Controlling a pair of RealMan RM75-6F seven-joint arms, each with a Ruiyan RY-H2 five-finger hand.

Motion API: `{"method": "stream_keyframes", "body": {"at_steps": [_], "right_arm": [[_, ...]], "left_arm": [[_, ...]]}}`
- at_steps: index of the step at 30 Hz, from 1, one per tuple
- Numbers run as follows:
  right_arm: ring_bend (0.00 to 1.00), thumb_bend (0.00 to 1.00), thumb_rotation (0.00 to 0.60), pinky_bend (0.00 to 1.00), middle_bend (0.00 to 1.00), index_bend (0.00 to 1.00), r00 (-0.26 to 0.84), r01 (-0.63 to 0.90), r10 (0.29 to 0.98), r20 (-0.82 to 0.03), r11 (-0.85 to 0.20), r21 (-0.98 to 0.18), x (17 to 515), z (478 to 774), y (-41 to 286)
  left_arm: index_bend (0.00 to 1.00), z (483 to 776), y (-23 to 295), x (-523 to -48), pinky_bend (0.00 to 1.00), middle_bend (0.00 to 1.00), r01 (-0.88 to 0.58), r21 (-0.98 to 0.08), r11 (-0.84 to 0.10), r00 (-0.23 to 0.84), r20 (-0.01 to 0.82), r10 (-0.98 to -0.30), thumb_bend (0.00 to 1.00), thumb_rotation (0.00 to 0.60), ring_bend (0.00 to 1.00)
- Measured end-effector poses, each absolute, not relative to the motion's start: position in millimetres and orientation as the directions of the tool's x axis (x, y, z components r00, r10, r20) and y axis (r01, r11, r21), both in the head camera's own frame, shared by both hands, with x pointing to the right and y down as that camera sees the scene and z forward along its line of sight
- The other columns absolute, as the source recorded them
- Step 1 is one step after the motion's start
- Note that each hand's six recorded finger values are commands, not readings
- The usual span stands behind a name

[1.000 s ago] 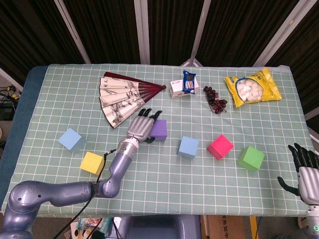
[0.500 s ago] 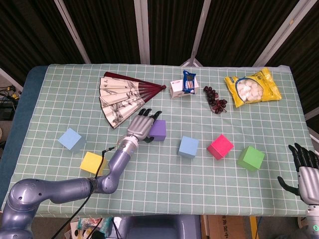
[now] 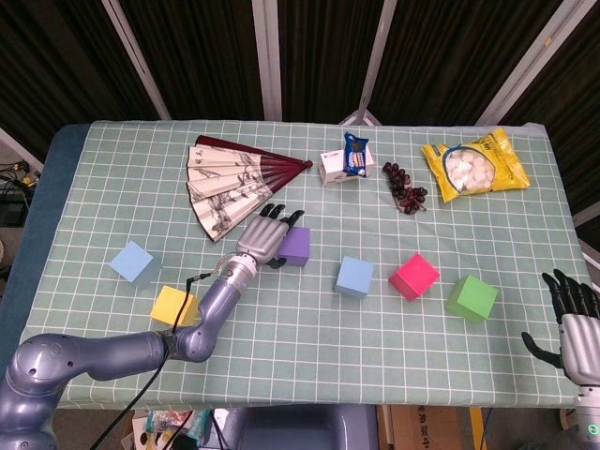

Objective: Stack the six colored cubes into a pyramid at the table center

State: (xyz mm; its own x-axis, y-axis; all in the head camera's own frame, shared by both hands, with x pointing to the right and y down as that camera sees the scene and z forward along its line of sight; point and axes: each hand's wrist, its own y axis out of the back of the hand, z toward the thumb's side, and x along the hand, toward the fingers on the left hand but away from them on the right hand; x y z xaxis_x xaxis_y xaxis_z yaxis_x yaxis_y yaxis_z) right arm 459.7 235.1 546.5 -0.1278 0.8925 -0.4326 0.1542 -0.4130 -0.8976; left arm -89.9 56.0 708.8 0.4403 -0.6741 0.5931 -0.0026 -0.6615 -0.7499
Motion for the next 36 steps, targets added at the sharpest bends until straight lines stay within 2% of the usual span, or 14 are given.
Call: {"method": "stream_keyframes", "body": {"at_steps": [10,36], "right_arm": [[0.00,0.28,0.600,0.04,0.00,0.00,-0.126,0.162,0.893,-0.432,-0.411,-0.897,459.1,546.0,235.3],[0.00,0.28,0.600,0.04,0.00,0.00,-0.120,0.164,0.893,-0.434,-0.413,-0.896,458.7,545.6,235.5]], "left_arm": [[0.00,710.8,60.3,-93.1,0.02,0.30,-0.008,-0.747,-0.665,0.464,0.586,-0.664,0.41,0.600,0.06],[0.00,713.2,66.2,-96.6,0.02,0.27,-0.038,-0.746,-0.665,0.419,0.592,-0.688,0.40,0.600,0.06]]}}
